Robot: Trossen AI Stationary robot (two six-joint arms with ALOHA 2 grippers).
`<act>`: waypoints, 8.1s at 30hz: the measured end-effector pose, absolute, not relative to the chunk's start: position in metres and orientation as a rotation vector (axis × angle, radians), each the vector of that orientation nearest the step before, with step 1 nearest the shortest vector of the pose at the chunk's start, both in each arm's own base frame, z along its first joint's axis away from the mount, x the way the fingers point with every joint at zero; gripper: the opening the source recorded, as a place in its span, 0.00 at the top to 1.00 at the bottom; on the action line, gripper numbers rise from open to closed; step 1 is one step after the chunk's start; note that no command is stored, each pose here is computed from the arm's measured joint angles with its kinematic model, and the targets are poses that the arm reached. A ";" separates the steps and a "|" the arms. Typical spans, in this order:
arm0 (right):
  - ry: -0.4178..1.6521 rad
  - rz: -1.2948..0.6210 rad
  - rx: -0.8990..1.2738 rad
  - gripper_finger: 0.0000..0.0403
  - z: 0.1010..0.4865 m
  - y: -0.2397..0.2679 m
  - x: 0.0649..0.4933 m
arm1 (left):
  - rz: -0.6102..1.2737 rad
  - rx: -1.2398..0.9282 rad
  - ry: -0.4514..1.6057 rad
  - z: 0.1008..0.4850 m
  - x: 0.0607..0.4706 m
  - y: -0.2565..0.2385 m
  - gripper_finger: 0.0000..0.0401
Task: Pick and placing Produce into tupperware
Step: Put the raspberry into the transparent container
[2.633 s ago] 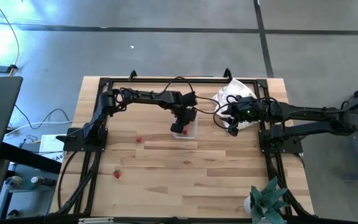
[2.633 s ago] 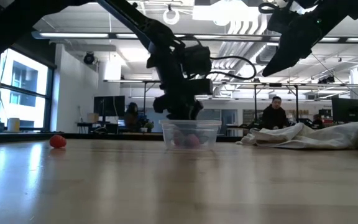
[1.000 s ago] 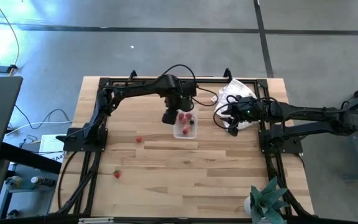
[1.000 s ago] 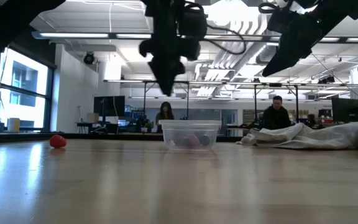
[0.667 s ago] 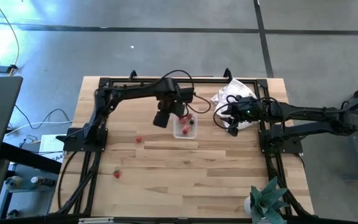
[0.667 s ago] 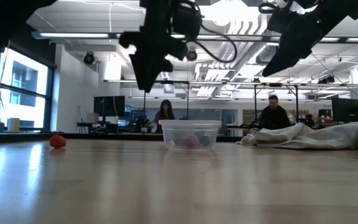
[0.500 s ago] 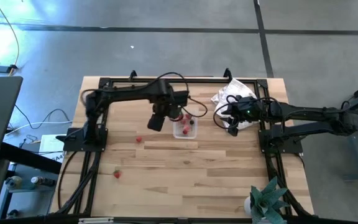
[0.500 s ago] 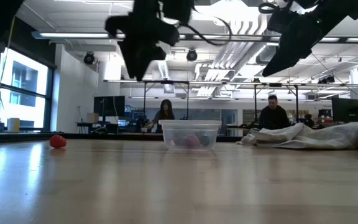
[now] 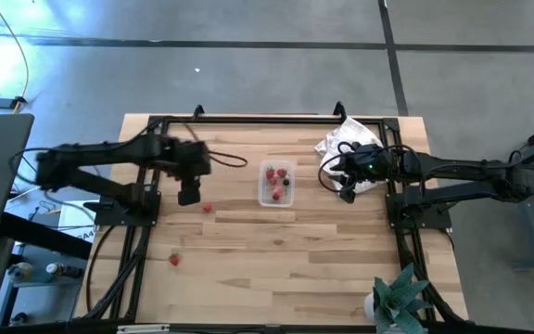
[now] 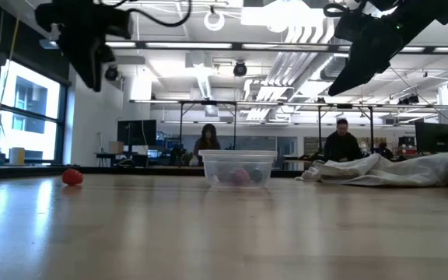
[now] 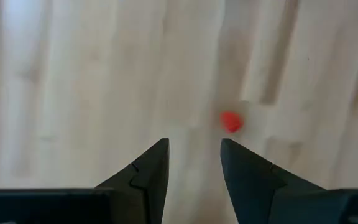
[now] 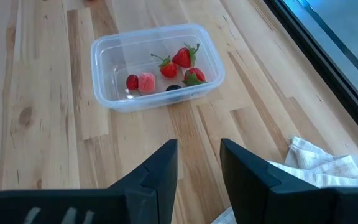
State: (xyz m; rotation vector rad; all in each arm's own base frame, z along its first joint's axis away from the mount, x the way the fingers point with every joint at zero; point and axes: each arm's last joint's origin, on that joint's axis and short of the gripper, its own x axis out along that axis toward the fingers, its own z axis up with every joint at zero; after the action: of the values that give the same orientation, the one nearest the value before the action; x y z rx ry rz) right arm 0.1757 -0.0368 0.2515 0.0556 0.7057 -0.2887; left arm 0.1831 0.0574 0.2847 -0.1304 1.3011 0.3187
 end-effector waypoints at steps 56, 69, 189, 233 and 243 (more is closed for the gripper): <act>0.706 -0.289 0.056 0.72 0.251 -0.037 0.176 | 0.467 -0.450 1.472 0.171 0.226 0.039 0.67; 0.706 -0.289 0.056 0.72 0.251 -0.037 0.176 | 0.598 -0.523 1.465 0.170 0.224 0.040 0.67; 0.706 -0.288 0.056 0.72 0.251 -0.037 0.176 | -0.078 0.267 0.951 0.287 0.364 0.154 0.76; 0.706 -0.289 0.056 0.72 0.251 -0.037 0.176 | -0.212 0.285 1.212 0.164 0.420 0.167 0.76; 0.707 -0.289 0.056 0.72 0.251 -0.037 0.176 | -0.179 0.288 1.255 0.162 0.418 0.167 0.76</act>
State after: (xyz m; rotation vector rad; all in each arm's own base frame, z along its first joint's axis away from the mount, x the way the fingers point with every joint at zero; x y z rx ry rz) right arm 0.1757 -0.0368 0.2513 0.0561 0.7067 -0.2891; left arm 0.4180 0.1669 0.1624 0.2880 1.2550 -0.1790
